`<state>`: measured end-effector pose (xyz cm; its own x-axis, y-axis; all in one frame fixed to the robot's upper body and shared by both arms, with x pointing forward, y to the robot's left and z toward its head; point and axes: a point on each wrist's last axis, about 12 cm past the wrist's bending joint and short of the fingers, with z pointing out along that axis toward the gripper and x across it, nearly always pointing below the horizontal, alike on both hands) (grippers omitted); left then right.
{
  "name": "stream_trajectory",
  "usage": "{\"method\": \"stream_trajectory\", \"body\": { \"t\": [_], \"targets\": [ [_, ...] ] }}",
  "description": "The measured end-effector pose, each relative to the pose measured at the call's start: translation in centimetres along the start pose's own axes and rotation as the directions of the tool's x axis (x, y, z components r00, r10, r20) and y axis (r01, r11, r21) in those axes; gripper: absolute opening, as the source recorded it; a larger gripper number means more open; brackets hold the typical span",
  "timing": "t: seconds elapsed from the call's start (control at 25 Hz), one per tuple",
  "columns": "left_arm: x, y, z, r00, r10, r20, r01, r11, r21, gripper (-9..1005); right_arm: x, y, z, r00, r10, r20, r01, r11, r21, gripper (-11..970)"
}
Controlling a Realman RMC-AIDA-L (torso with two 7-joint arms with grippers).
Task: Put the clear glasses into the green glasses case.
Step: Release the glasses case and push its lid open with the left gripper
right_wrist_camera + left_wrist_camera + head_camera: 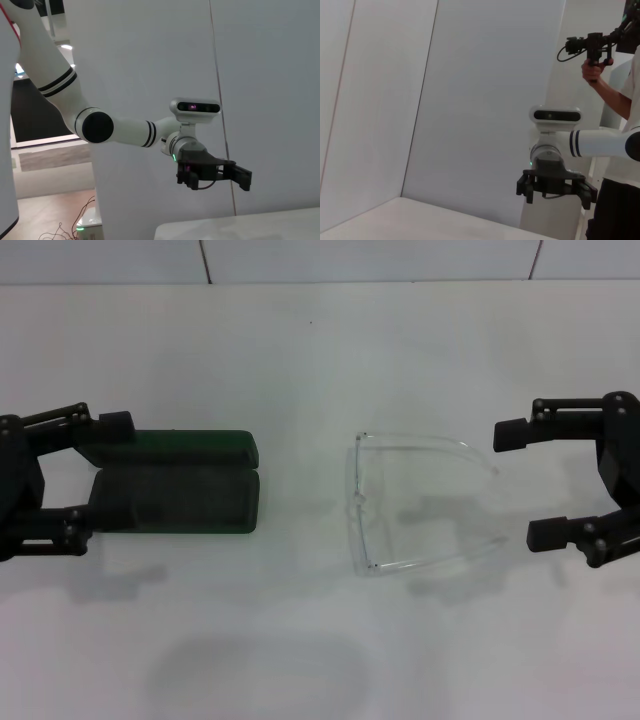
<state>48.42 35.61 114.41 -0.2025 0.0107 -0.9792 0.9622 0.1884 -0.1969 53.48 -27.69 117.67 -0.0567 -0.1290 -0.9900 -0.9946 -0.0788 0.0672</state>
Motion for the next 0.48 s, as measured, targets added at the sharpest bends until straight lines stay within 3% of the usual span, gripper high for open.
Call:
{"method": "stream_trajectory", "body": {
  "t": [0.48],
  "targets": [
    [0.29, 0.02, 0.56, 1.0, -0.012, -0.01, 0.013, 1.0, 0.014, 879, 0.4, -0.16, 0.78, 1.0, 0.007, 0.017, -0.007, 1.0, 0.017, 874]
  ]
}}
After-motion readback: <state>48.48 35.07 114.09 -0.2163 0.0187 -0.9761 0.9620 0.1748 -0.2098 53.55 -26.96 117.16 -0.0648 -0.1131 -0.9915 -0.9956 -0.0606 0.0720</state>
